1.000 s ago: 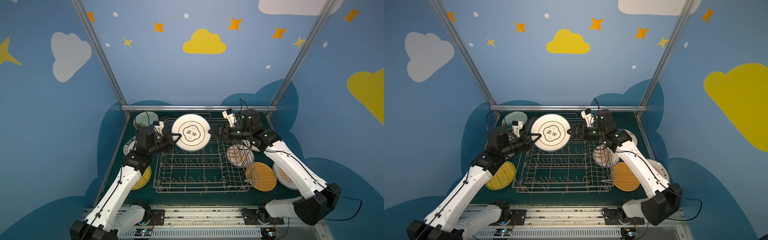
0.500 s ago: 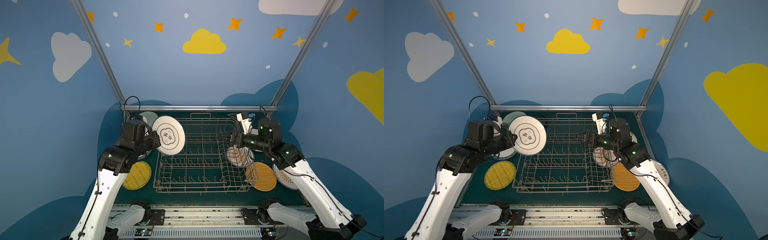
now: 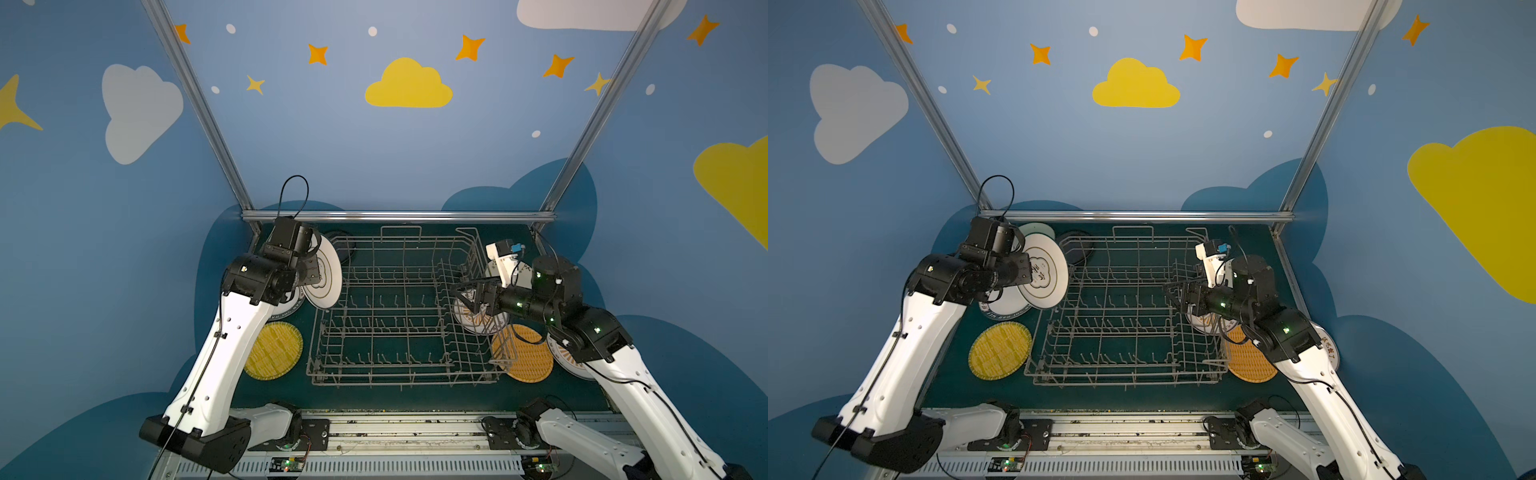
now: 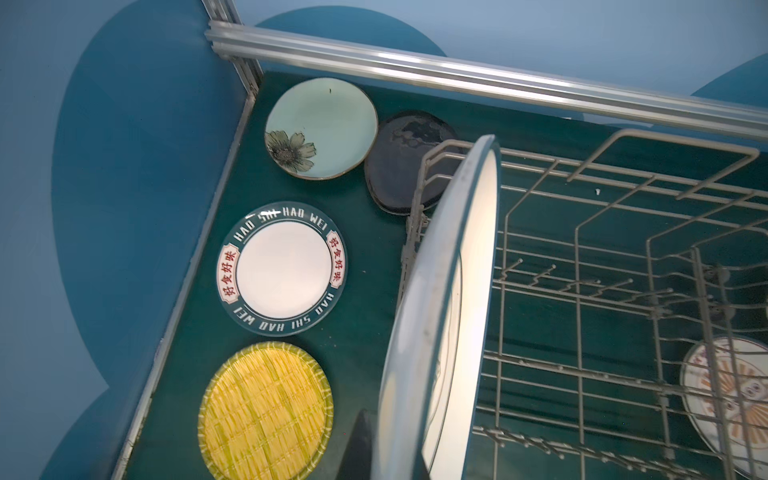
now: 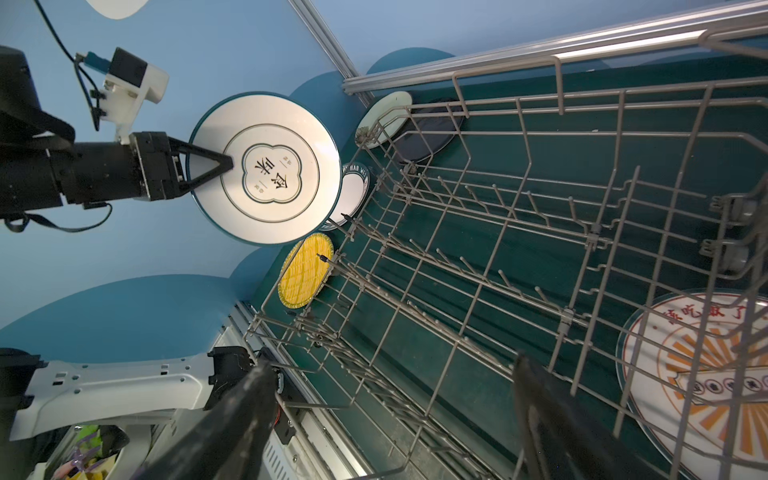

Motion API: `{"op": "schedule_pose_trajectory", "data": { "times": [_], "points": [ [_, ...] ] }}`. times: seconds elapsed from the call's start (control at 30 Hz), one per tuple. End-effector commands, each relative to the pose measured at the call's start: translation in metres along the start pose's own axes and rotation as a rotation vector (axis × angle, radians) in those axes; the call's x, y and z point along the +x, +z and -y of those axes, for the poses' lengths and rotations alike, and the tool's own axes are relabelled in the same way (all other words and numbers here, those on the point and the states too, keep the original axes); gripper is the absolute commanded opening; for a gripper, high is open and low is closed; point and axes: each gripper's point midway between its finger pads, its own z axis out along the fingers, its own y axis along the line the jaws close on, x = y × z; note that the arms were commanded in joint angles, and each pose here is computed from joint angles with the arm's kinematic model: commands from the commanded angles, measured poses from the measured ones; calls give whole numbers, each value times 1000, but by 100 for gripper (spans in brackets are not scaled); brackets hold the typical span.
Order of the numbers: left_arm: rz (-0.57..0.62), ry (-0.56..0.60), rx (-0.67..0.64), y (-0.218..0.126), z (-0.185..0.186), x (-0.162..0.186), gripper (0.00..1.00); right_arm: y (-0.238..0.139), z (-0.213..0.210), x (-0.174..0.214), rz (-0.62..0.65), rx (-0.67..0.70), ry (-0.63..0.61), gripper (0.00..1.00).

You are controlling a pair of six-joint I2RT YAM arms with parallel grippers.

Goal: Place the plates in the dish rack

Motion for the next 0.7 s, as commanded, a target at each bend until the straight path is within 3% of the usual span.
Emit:
{"op": "schedule_pose_trajectory", "data": {
  "times": [0.0,0.67],
  "points": [
    [63,65,-48,-1,0,-24,4,-6,10,8,-17,56,-17,87],
    [-54,216,-122,82,43,-24,4,-4,17,13,-36,86,3,87]
  ]
}}
